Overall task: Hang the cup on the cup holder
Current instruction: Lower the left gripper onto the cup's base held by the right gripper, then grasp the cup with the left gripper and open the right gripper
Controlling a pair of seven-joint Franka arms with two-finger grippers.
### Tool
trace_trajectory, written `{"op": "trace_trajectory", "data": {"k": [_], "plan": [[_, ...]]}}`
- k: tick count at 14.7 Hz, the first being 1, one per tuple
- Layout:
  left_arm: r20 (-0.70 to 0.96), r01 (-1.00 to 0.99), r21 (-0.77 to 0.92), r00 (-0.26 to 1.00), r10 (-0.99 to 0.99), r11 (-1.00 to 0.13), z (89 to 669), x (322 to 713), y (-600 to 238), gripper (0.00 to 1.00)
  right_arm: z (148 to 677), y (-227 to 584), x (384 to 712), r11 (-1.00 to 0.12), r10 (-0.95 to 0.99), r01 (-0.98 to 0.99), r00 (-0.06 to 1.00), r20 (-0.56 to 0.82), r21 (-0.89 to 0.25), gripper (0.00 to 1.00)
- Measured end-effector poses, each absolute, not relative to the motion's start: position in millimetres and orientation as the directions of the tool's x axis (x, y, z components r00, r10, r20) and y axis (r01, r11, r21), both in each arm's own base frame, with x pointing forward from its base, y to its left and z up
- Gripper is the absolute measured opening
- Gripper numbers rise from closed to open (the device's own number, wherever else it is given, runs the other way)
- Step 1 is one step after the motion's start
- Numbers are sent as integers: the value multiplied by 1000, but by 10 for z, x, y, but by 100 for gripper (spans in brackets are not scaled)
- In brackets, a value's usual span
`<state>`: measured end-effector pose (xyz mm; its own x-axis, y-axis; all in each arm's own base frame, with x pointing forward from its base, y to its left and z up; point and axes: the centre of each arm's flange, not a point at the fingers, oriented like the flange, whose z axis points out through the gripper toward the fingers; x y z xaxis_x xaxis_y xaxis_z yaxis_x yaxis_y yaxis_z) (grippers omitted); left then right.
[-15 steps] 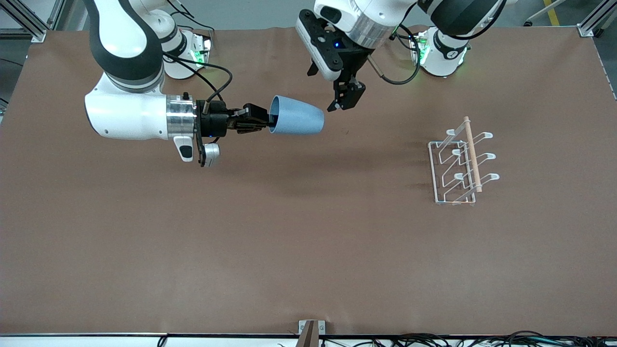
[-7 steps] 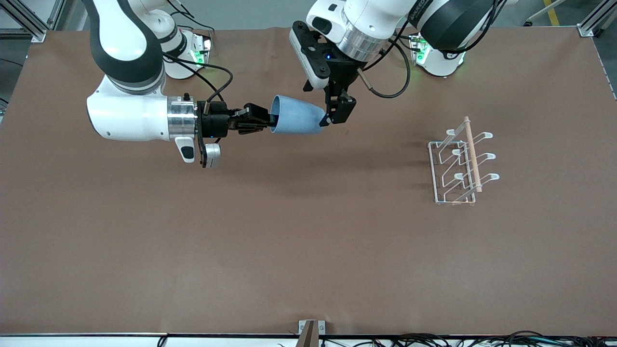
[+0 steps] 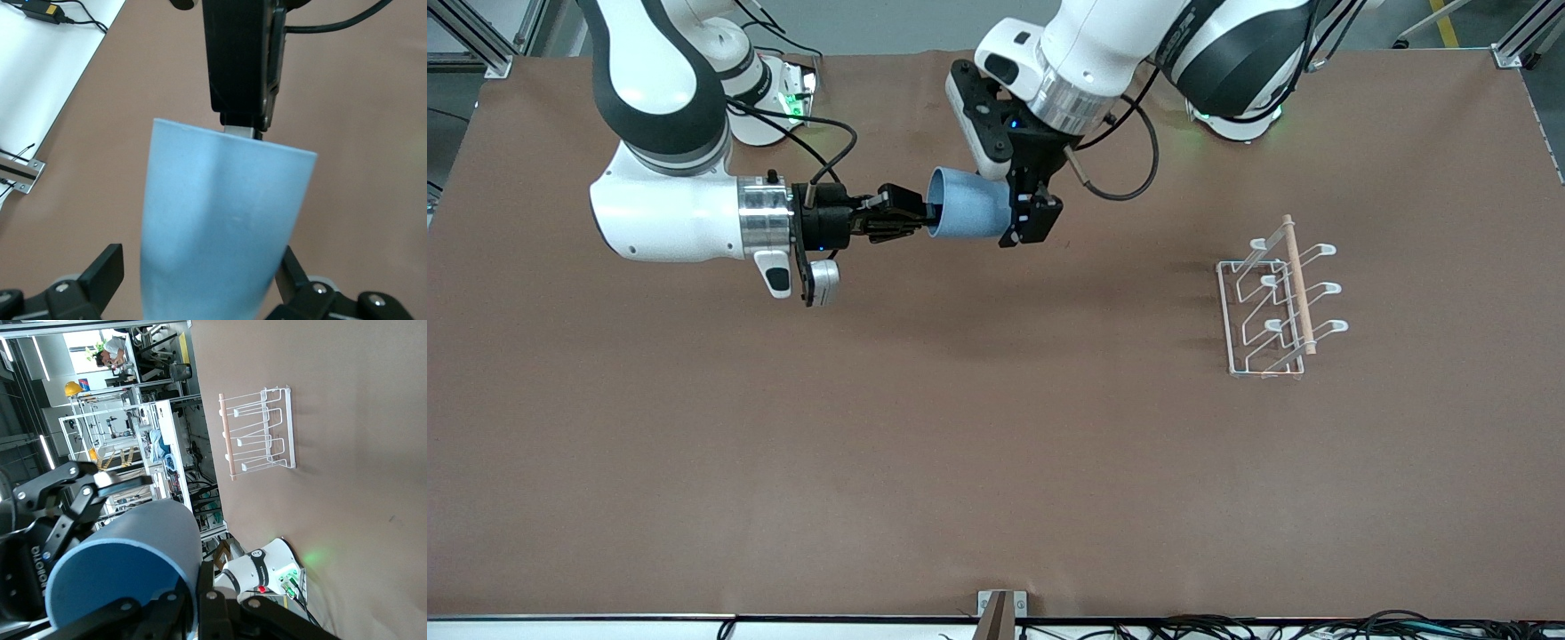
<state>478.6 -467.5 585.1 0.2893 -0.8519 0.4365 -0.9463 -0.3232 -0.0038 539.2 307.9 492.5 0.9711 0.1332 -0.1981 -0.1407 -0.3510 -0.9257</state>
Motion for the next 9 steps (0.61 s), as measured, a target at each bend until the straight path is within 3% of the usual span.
{"op": "trace_trajectory", "data": {"k": [4, 7, 9], "plan": [[443, -956, -1, 261, -857, -292, 5719, 4858, -4708, 98, 4910, 3049, 5411, -352, 127, -144, 972, -199, -925, 5], [445, -964, -10, 235, -864, -267, 5717, 4831, -4740, 72, 4911, 3023, 5430, -349, 120, -144, 973, -196, -926, 5], [444, -965, -17, 228, -867, -262, 5720, 4830, -4742, 71, 4912, 3022, 5432, -347, 122, -140, 974, -193, -927, 5]]}}
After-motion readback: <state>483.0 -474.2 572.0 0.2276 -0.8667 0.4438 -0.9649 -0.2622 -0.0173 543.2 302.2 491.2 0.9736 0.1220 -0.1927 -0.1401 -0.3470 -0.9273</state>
